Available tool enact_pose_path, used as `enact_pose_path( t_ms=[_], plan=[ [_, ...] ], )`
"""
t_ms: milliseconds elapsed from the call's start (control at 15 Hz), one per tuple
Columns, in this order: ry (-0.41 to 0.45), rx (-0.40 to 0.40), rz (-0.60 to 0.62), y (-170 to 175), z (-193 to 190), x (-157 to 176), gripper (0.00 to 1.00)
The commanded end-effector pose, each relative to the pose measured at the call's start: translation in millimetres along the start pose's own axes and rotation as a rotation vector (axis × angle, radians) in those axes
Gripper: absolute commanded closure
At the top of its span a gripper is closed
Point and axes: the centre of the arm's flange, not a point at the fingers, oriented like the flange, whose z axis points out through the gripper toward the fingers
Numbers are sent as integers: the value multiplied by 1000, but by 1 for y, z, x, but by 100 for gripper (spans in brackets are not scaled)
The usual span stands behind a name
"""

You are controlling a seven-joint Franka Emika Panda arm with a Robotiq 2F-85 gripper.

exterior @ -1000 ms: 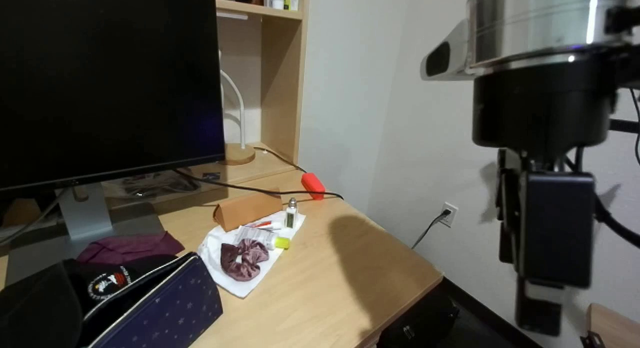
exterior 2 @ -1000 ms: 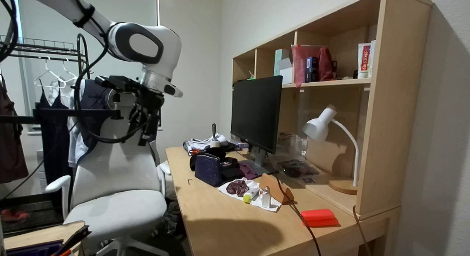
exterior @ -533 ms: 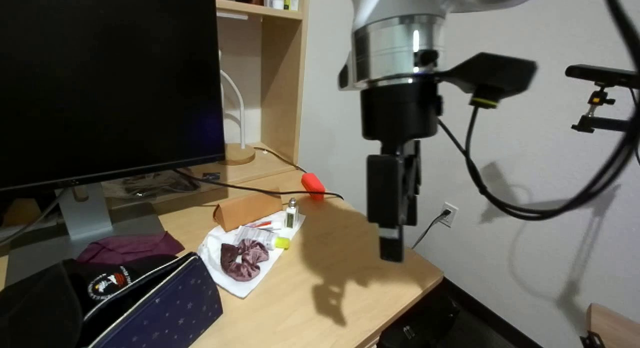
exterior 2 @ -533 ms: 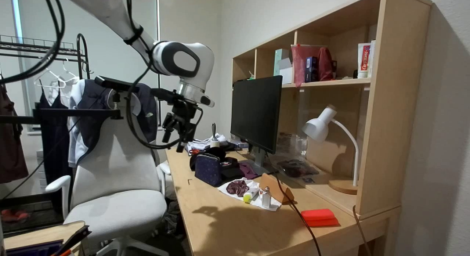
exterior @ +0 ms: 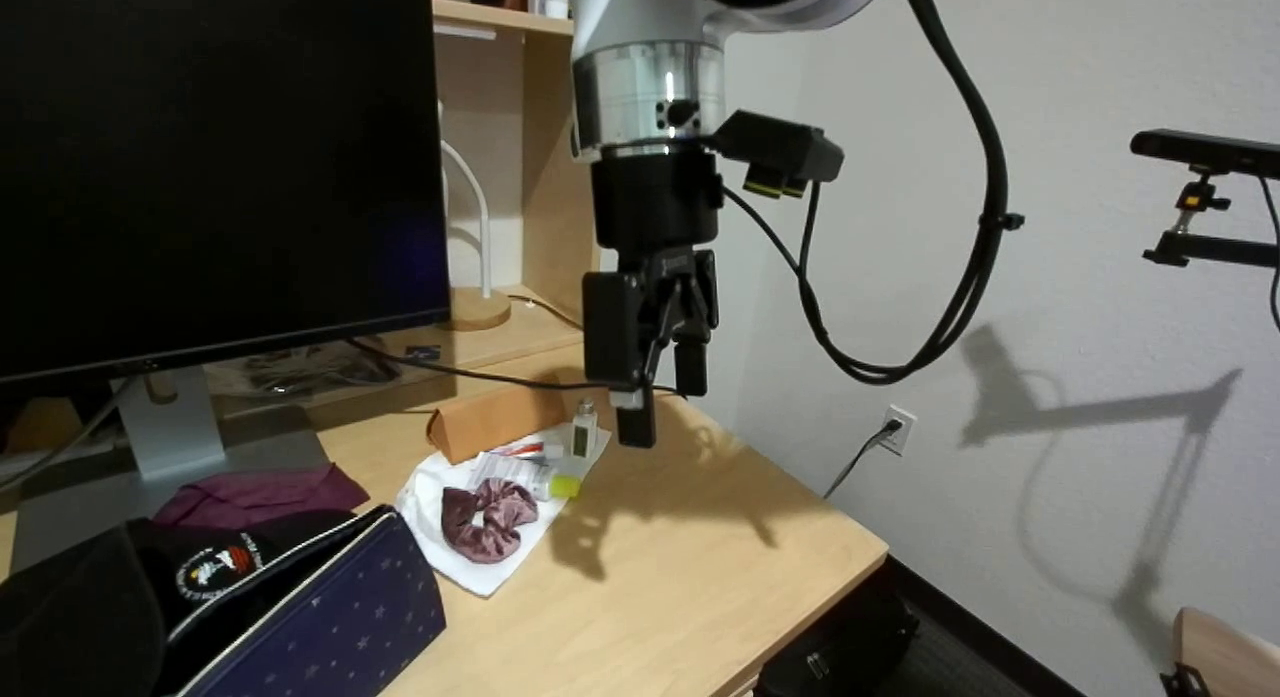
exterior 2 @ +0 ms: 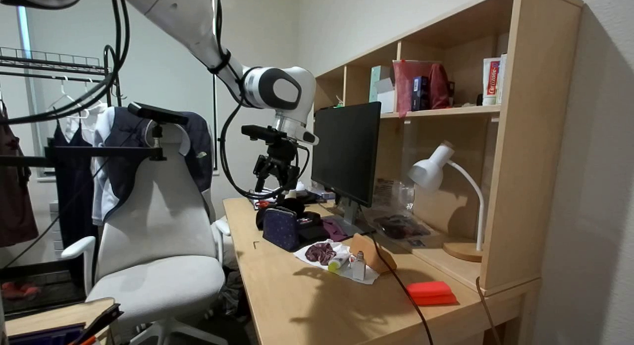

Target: Put the case on the cloth directly on the table

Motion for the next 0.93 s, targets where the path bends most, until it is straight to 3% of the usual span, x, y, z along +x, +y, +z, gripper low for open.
enact_pose_path(
  t_ms=[0,200,467,600,867],
  plan=[
    [1,0,0,0,0,0,0],
    [34,16,-61,5,2,14,0],
    [153,68,-264,29,11,87,0],
    [162,79,-360,42,24,121,0],
    [132,98,-440,66,49,166,0]
  ],
)
